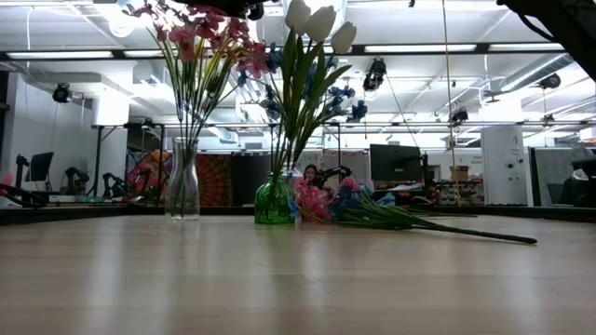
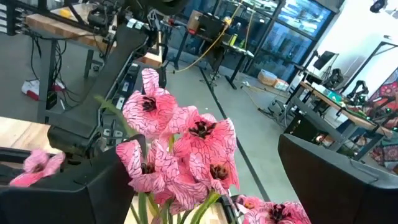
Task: Sort flowers into vase by color
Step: Put the bottom pink flowers into the left transparent vase
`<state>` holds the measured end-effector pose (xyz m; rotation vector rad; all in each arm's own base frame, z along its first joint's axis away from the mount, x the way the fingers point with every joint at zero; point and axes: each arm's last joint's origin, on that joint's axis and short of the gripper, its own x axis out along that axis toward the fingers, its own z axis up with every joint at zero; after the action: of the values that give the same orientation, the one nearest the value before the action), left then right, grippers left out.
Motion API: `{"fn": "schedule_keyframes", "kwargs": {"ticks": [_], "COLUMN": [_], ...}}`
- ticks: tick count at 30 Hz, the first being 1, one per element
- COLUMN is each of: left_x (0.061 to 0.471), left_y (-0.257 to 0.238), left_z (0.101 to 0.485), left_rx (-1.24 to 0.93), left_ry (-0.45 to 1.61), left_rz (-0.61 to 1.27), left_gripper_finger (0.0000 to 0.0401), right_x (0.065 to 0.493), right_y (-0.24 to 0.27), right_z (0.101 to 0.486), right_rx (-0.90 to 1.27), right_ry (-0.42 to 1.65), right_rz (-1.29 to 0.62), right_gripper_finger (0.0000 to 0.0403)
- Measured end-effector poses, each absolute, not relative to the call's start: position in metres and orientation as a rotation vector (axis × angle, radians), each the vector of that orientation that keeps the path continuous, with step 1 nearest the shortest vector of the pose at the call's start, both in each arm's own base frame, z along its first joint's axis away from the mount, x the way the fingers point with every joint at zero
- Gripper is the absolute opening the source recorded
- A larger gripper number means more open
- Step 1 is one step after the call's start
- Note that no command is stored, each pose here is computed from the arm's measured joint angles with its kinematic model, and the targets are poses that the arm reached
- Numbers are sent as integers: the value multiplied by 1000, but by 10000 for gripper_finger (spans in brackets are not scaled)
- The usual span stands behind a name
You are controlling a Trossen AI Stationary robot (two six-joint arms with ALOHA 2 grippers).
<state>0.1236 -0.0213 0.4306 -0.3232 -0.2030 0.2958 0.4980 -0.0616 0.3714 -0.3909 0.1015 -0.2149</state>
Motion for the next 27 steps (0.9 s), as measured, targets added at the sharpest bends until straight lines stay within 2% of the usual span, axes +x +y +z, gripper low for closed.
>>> {"fn": "schedule_keyframes", "kwargs": {"ticks": [12, 23, 27], "left_x": [122, 126, 135], "left_y": [-21, -22, -27], "left_z": [427, 415, 412], "left_rx": [-340, -278, -261], "left_ry": [-171, -51, -16], "left_rz": [303, 315, 251], "left_gripper_finger": [400, 399, 385], "right_x": [487, 456, 437], "right_y": [-48, -23, -12], "right_z": [389, 428, 443], "right_rx": [-375, -377, -379], "right_ry": [80, 63, 95], "right_rz": [-187, -142, -112], "right_gripper_finger": [359, 359, 359]}}
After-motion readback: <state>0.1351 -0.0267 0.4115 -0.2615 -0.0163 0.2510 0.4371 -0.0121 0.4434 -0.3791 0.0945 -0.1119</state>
